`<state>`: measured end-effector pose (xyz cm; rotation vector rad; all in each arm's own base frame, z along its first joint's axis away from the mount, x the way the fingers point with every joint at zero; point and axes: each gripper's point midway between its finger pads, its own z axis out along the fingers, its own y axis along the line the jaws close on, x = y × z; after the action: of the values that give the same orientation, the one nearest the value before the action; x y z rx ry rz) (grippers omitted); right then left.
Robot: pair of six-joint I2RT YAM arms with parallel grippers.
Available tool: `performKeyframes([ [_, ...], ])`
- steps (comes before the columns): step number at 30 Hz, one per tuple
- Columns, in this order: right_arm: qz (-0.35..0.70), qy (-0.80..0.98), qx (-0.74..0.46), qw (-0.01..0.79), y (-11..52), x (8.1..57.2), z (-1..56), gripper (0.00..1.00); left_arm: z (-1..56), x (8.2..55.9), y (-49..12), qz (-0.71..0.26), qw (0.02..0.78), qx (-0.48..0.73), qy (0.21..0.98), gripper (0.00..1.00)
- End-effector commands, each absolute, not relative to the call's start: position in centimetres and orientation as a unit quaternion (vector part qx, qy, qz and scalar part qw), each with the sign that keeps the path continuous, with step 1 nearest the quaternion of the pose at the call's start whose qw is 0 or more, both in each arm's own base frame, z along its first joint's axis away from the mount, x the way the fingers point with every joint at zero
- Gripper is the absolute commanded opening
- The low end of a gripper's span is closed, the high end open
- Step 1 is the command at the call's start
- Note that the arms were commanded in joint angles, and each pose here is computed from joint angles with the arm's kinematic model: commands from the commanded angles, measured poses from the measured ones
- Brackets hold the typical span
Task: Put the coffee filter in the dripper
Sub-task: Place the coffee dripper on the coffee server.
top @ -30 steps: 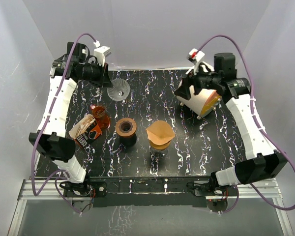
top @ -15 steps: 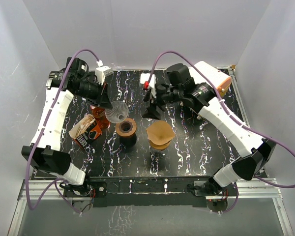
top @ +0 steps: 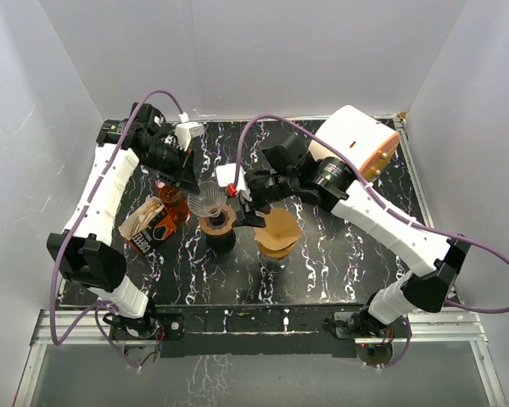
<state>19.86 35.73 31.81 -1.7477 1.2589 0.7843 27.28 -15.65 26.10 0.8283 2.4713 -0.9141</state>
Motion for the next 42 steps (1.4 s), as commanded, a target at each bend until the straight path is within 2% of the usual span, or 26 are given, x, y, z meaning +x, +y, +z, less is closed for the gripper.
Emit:
performKeyframes([
  [1, 0.29, 0.482, -0.71, 0.424, 37.0, 20.0, 32.2, 0.64, 25.8, 26.6, -16.4, -0.342, 0.169, 0.294, 0.876, 0.0],
  [19, 0.268, 0.512, -0.723, 0.379, 39.2, 20.6, 27.3, 0.55, 23.9, 26.8, -16.8, -0.345, 0.138, 0.292, 0.881, 0.0],
  [42, 0.258, 0.539, -0.725, 0.343, 39.9, 21.3, 23.2, 0.49, 21.9, 26.9, -16.7, -0.328, 0.118, 0.296, 0.889, 0.0],
])
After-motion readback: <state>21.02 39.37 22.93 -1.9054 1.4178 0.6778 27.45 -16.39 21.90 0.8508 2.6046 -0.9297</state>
